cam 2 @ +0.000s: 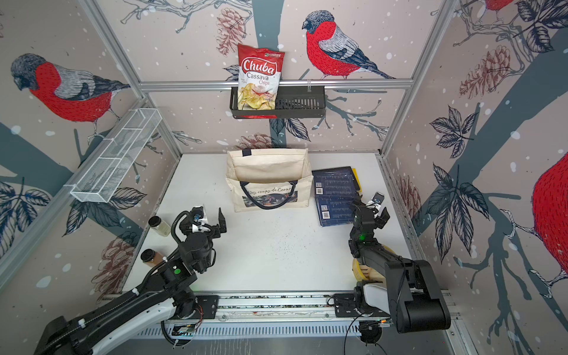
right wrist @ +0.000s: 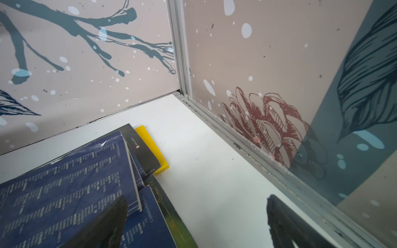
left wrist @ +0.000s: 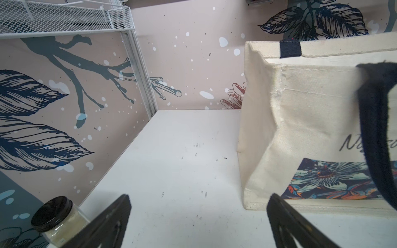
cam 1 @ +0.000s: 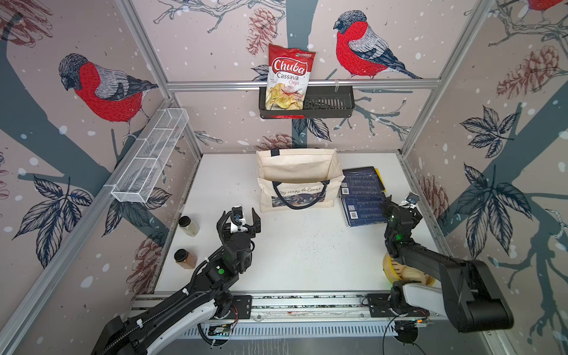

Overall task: Take out the books from the canvas bag
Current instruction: Reset both arms

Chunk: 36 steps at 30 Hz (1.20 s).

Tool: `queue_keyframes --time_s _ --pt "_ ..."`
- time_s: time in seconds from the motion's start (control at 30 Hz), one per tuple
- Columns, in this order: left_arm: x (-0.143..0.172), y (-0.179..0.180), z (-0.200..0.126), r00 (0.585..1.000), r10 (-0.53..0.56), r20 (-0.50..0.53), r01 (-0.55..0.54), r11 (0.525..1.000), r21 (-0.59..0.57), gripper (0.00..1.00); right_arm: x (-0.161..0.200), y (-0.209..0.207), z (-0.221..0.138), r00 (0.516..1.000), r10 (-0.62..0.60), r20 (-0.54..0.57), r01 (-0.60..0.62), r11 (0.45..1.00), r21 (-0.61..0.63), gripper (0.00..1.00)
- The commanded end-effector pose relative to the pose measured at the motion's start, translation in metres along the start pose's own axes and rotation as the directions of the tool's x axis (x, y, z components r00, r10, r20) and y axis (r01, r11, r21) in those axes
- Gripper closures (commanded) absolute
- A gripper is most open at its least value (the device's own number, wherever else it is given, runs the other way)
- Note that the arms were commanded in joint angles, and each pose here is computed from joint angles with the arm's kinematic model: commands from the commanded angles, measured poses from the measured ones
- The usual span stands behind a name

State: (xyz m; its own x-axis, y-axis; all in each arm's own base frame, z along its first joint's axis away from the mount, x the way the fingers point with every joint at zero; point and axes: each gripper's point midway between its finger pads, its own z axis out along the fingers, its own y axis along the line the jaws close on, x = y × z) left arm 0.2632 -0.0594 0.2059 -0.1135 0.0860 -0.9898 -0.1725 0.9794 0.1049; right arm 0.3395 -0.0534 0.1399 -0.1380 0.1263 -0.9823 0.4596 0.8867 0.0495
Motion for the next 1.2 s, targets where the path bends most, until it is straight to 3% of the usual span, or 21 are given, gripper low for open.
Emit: queue_keyframes --time_s 0.0,0.13,0.3,0.43,0.53,0.63,0.73,0.83,0.97,1.17 --pt "-0.004 0.003 0.001 0.999 -0.036 0.030 0.037 0.999 -0.013 0.01 -0.011 0.011 -0.001 0.997 0.024 0.076 -0.018 0.997 -0.071 0.00" --pt "0.002 0.008 0.004 0.997 -0.061 0.050 0.061 0.998 -0.002 0.01 -0.009 0.025 0.006 0.998 -0.028 0.062 0.036 0.992 -0.124 0.00" --pt "0.010 0.024 0.013 0.994 -0.091 0.060 0.093 0.995 -0.026 0.01 -0.006 0.025 -0.002 0.990 -0.023 0.140 0.046 0.986 -0.161 0.00" --pt "0.009 0.040 0.023 0.993 -0.093 0.071 0.098 0.993 -0.068 0.01 0.006 0.016 0.012 0.997 0.006 0.075 0.003 0.993 -0.116 0.00" --pt "0.008 0.041 0.035 0.998 -0.006 0.058 0.009 0.999 -0.048 0.01 0.004 0.016 0.011 0.994 0.003 0.105 0.009 0.994 -0.113 0.00" --pt "0.010 0.050 0.048 0.999 -0.031 0.038 0.034 0.996 -0.084 0.02 0.008 0.017 0.017 0.998 0.008 0.061 0.000 0.992 -0.127 0.00" --pt "0.020 0.045 0.063 1.000 -0.007 -0.012 0.006 1.000 -0.028 0.03 0.009 0.016 0.018 0.998 0.010 0.054 -0.003 0.992 -0.128 0.00" --pt "0.031 0.048 0.079 0.998 0.027 -0.053 -0.029 0.998 -0.053 0.03 0.008 0.017 0.017 0.998 0.012 0.058 -0.004 0.992 -0.129 0.00" --pt "0.035 0.052 0.097 0.996 -0.075 -0.048 0.071 0.995 -0.066 0.03 0.008 0.017 0.017 0.998 0.011 0.057 -0.004 0.992 -0.129 0.00" --pt "0.052 0.033 0.120 0.997 0.005 -0.072 -0.004 1.000 0.009 0.02 0.008 0.017 0.017 0.998 0.011 0.058 -0.004 0.992 -0.129 0.00"
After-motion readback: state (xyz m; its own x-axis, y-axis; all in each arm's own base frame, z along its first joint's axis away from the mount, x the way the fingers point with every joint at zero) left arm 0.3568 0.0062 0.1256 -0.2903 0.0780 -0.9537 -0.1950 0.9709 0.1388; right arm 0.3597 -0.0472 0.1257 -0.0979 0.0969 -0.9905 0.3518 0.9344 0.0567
